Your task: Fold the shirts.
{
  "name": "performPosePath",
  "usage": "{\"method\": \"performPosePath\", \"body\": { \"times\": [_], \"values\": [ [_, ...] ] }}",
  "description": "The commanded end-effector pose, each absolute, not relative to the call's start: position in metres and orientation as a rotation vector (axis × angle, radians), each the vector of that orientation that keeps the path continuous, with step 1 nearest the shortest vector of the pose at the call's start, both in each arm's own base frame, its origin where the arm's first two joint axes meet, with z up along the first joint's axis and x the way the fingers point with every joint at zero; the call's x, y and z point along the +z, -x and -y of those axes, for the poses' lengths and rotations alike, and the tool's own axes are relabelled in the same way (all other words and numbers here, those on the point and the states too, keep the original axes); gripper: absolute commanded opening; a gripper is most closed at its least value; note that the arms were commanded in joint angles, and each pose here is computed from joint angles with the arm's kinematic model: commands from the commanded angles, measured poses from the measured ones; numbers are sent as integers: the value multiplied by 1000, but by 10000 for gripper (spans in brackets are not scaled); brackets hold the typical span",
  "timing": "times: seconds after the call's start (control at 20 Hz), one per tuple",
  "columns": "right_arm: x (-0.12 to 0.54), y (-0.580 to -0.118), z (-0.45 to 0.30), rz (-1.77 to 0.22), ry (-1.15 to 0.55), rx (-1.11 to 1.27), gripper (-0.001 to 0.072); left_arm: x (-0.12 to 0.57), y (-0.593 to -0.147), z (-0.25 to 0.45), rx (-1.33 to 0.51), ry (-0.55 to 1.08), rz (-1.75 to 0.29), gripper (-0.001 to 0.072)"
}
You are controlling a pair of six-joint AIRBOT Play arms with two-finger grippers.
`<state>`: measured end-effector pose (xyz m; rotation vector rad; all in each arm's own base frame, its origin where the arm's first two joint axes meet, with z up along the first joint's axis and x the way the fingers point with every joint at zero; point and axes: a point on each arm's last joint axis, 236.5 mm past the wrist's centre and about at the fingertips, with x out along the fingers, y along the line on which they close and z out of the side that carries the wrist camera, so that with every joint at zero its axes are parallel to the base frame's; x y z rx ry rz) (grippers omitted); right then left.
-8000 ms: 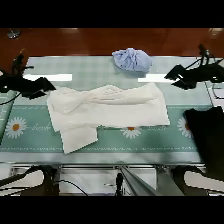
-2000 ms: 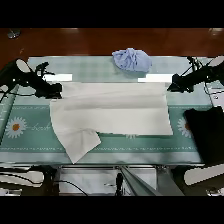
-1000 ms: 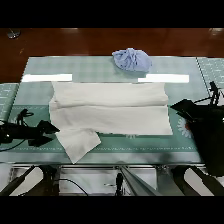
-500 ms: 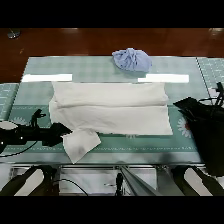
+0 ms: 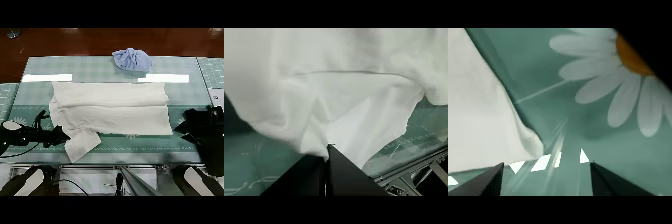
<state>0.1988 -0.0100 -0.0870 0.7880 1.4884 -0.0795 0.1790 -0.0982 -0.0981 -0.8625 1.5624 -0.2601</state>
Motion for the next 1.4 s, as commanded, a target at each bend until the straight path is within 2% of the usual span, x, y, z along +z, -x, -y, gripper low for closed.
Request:
{"method": "performPosePath", "body": {
  "times": [0.0, 0.35, 0.4, 0.45, 0.5, 0.6, 0.75, 0.85, 0.9, 1.0, 1.35],
  "values": [
    [-101, -184, -24, -1613, -778, 12, 624, -97, -179, 99, -267, 862, -1562, 51],
    [-96, -256, -51, -1462, -856, 87, 609, -97, -181, 99, -262, 864, -1554, 51],
    [-97, -257, -57, -1485, -847, 104, 498, -97, -182, 99, -264, 870, -1550, 51],
    [-99, -253, -65, -1520, -821, 145, 198, -95, -184, 99, -265, 868, -1545, 51],
    [-95, -250, -73, -1541, -779, 212, 19, -92, -186, 99, -275, 863, -1542, 51],
    [-80, -256, -65, -1545, -691, 263, 18, -77, -200, 94, -302, 848, -1512, 51],
    [-43, -300, -38, -1431, -663, 221, 18, -41, -247, 69, -301, 792, -1374, 50],
    [-20, -331, -31, -1331, -682, 211, 18, -32, -284, 27, -167, 667, -1268, 50],
    [-8, -346, -37, -1280, -714, 245, 18, -26, -302, 15, -108, 684, -1219, 49],
    [-2, -373, -46, -1225, -736, 272, 18, -9, -342, 18, -129, 734, -1146, 50],
    [-12, -451, -39, -1152, -789, 248, 18, -8, -445, 41, -253, 695, -1183, 50]
  ]
}}
